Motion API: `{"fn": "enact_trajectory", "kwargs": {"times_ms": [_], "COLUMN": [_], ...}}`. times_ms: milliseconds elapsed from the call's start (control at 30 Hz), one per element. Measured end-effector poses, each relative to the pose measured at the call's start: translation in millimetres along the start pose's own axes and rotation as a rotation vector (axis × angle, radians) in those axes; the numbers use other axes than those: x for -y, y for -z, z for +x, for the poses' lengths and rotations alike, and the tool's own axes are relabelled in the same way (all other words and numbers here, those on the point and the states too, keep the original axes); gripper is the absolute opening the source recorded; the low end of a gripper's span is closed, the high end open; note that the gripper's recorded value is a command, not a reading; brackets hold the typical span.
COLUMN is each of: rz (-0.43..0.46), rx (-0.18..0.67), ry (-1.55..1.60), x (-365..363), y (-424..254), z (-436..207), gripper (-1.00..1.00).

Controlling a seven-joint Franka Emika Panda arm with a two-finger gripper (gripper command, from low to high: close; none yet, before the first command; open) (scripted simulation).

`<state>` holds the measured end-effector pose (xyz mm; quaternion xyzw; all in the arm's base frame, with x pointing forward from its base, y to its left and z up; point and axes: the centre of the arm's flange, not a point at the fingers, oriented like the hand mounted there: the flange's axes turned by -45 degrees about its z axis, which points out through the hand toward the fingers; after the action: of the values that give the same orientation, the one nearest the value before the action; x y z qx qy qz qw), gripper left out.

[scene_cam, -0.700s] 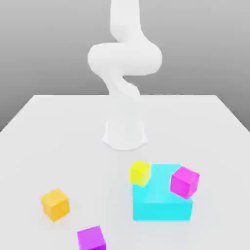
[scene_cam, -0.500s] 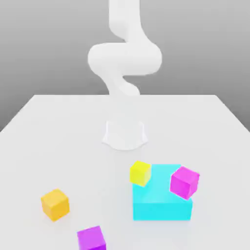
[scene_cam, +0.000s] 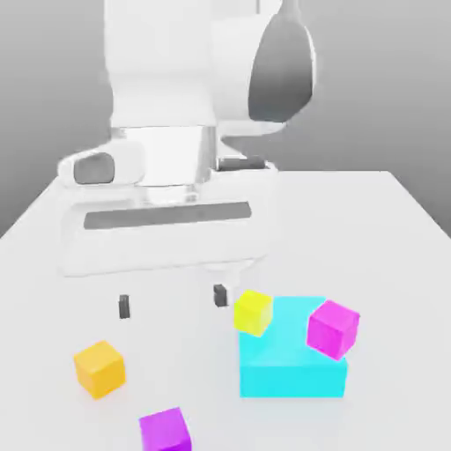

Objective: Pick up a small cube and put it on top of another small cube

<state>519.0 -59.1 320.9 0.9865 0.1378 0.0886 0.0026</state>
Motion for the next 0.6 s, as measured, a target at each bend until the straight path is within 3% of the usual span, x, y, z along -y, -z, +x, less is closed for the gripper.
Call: {"fn": "enact_trajectory", "kwargs": {"times_ms": [200,333,367,600], "rz": [0.031,0.036,0.036,0.037], "rx": [0.152,0.172,0.173,0.175], "ry": [0.072,0.083,0.083,0.083], "x": [-7,-7,-6,-6], "y": [-104,-161,-173,-175], "z": [-36,-49,-52,-52], "gripper": [0.0,0.0,-1.0,-1.0]}}
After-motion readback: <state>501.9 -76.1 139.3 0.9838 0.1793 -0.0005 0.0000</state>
